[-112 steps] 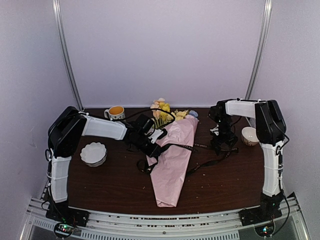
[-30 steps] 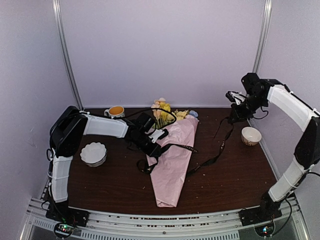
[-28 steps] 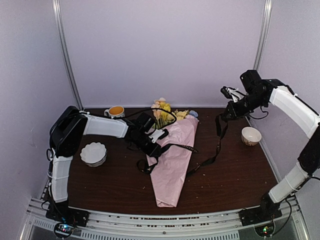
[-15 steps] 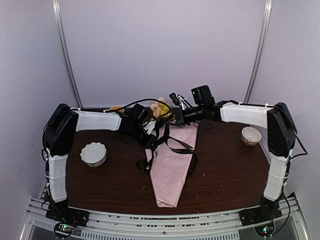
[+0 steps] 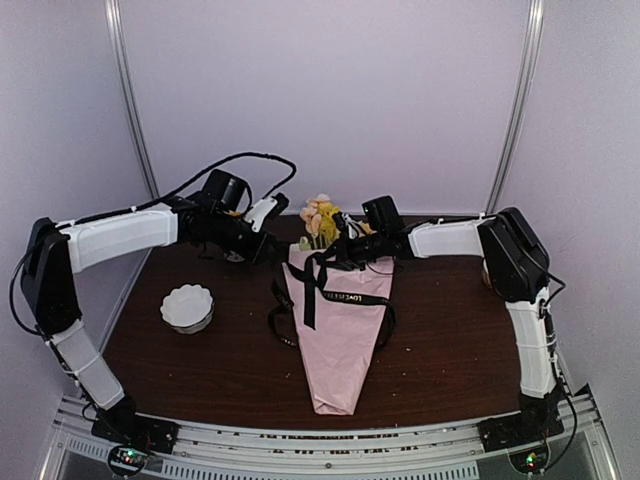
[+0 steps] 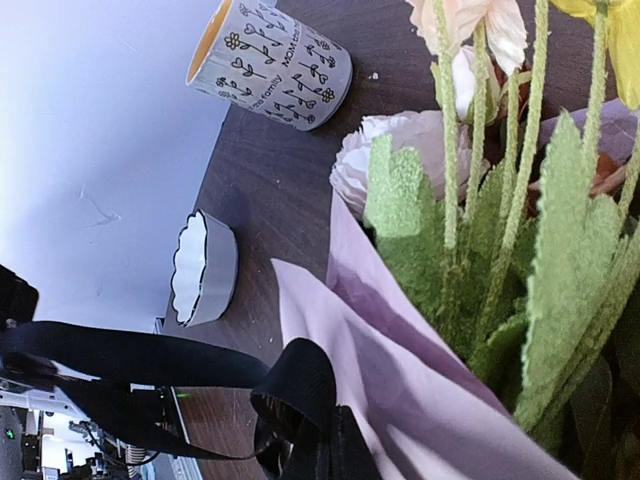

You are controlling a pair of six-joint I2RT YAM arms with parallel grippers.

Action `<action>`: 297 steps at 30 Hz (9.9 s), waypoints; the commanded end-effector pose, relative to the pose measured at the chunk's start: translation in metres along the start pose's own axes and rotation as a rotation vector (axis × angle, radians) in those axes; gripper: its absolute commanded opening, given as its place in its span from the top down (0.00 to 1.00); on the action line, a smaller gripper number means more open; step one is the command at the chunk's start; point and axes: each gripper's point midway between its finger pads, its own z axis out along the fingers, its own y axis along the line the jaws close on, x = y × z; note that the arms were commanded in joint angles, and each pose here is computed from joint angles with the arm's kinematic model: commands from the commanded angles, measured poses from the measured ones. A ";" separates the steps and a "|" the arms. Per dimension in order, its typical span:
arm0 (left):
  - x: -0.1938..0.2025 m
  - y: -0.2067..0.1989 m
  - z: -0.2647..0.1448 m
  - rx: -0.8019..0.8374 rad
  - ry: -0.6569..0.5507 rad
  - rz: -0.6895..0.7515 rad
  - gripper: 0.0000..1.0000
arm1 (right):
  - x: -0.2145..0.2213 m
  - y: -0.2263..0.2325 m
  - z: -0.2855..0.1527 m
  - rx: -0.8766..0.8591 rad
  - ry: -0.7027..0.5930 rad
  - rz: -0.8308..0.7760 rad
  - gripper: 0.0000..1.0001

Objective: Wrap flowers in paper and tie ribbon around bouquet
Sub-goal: Place the right side of the ribbon on the folded bouquet, then pass from the left arm to the right, then pick up the folded bouquet from the right side of the ribbon, then cross the ribbon over the folded bouquet.

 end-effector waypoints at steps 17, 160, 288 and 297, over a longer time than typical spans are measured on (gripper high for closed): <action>-0.079 -0.105 -0.046 0.312 -0.334 0.310 1.00 | -0.032 0.068 -0.016 -0.136 -0.102 -0.030 0.62; -0.083 -0.042 -0.046 0.005 -0.273 0.339 1.00 | 0.165 0.043 -0.066 -0.143 0.502 -0.213 0.80; 0.073 -0.132 0.111 0.276 0.197 0.781 0.42 | 0.150 -0.022 -0.044 0.185 0.367 0.048 1.00; 0.086 -0.130 0.133 0.266 0.243 0.781 0.50 | 0.154 -0.023 -0.050 0.201 0.367 0.048 1.00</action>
